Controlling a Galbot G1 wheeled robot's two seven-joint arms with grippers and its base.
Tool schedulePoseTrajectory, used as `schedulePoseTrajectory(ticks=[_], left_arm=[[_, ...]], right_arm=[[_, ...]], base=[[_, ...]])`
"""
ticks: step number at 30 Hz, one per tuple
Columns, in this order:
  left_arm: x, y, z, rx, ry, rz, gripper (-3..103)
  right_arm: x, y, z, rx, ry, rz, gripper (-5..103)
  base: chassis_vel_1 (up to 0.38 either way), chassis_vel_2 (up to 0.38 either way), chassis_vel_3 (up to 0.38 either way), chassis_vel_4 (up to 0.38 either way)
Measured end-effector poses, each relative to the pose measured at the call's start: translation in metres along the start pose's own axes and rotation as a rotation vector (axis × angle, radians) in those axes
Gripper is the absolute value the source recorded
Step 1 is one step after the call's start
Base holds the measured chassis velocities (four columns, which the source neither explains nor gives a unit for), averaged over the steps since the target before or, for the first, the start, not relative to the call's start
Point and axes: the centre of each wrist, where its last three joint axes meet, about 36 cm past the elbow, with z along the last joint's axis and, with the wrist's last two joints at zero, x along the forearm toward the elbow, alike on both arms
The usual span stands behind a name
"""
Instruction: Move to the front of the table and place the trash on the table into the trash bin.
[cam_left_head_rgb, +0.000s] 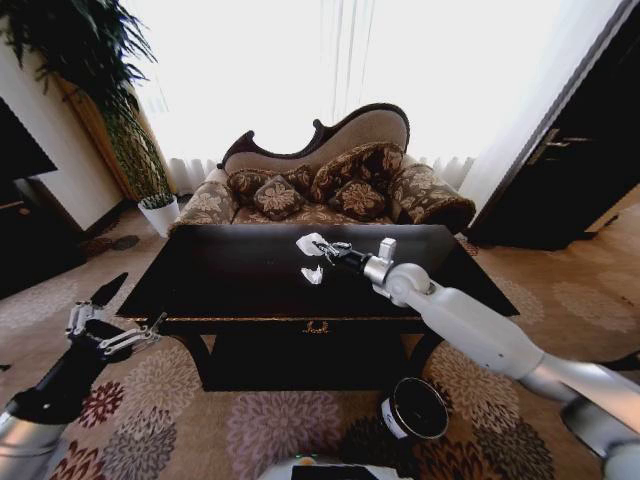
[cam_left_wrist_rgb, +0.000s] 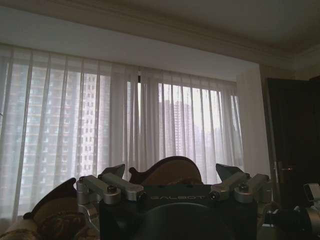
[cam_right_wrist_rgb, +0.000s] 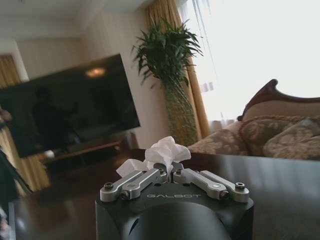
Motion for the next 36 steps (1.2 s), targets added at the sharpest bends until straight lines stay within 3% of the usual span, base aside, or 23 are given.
schedulePoseTrajectory(ticks=[3,11,19,26,36], left_arm=[[-0.001,0.000,0.000,-0.001,-0.002,0.007,100],[-0.005,-0.001,0.003,0.013,-0.013,0.020,100],[-0.011,0.000,0.001,0.012,-0.028,0.043,100],[-0.015,0.000,0.003,0.018,-0.044,0.058,100],[-0.023,0.002,0.000,0.016,-0.076,0.086,100]], right_arm=[[0.020,0.003,0.009,-0.071,-0.076,-0.067,1],[0.054,0.007,0.016,-0.135,-0.213,-0.152,1],[0.104,0.024,0.078,-0.240,-0.272,-0.205,1],[0.134,0.026,0.097,-0.270,-0.341,-0.257,1],[0.174,0.056,0.162,-0.300,-0.332,-0.297,1]], base=[[0.000,0.000,0.000,0.000],[0.000,0.000,0.000,0.000],[0.000,0.000,0.000,0.000],[0.000,0.000,0.000,0.000],[0.000,0.000,0.000,0.000]])
